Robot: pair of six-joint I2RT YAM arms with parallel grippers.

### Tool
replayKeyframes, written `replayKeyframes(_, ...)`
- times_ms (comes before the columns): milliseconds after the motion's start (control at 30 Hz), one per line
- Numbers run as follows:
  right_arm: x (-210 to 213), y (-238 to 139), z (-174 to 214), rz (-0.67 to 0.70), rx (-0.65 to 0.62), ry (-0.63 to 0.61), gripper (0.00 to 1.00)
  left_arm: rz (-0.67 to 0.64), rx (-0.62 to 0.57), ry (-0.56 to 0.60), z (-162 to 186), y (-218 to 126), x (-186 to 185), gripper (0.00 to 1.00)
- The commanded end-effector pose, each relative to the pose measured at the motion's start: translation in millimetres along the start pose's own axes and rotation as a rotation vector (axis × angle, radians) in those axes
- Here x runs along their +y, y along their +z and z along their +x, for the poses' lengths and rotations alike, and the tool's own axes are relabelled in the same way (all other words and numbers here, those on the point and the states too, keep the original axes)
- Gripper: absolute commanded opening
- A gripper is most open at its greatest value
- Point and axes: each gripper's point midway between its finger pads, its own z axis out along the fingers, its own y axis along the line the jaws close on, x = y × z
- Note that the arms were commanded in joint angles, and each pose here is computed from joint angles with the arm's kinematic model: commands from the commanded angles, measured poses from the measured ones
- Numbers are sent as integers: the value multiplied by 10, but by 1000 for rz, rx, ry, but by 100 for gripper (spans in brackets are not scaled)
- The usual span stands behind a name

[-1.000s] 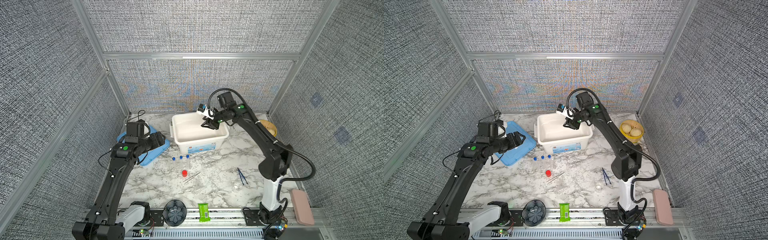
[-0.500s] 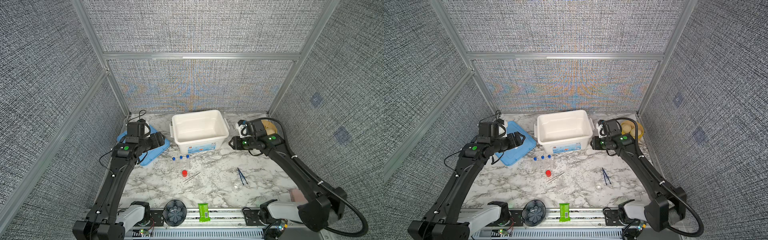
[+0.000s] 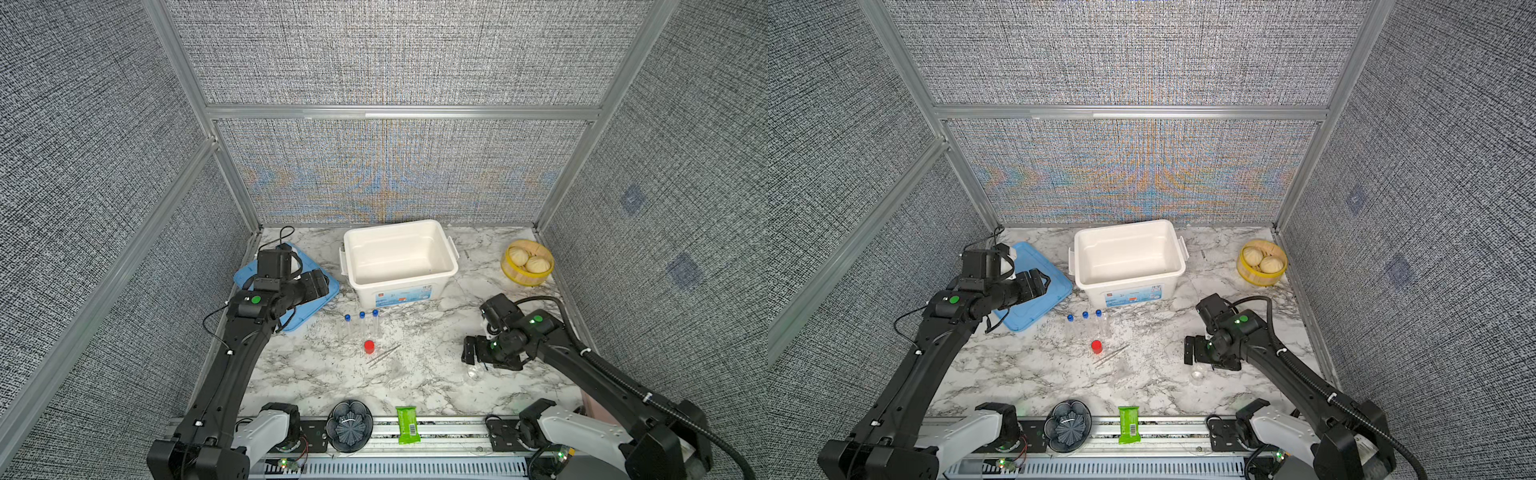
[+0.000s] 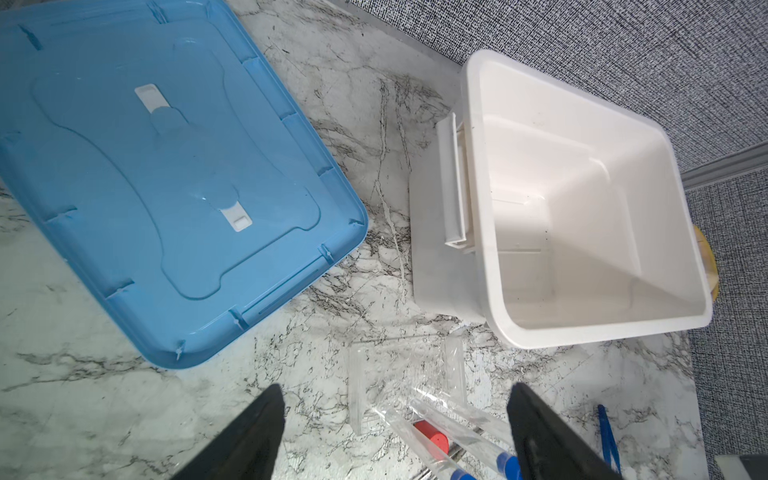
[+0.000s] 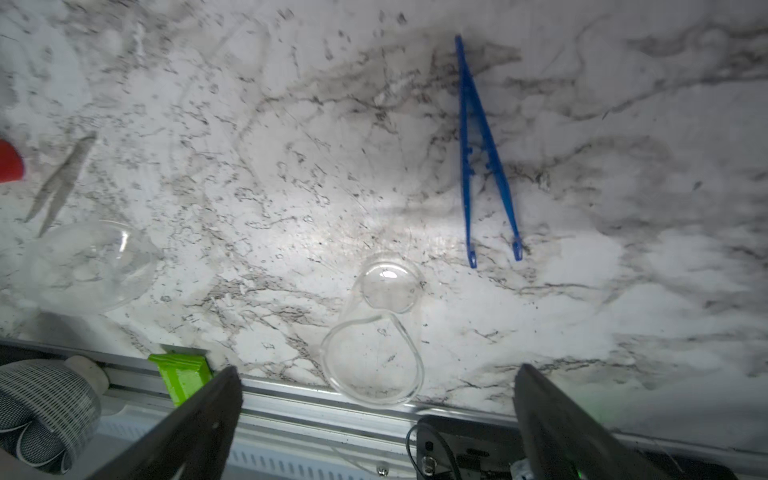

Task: Organize the chemistry lab equipment
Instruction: 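Move the right gripper to the small clear glass beaker near the blue tweezers, then lower the right gripper around the glass beaker and close on it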

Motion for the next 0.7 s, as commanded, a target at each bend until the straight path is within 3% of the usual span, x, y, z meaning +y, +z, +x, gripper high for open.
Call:
replayKeyframes(0,-1,97,108,-3,18,85,99,14,-7,2,-45,-13,-41,85)
replayKeyframes(200,62,233,166,-8,45,69,94,15,-16,-1,-47,17,-32,85)
replayKeyframes(667,62,576,130,44,65,50,73,40,0,-11,-24,54,-67,85)
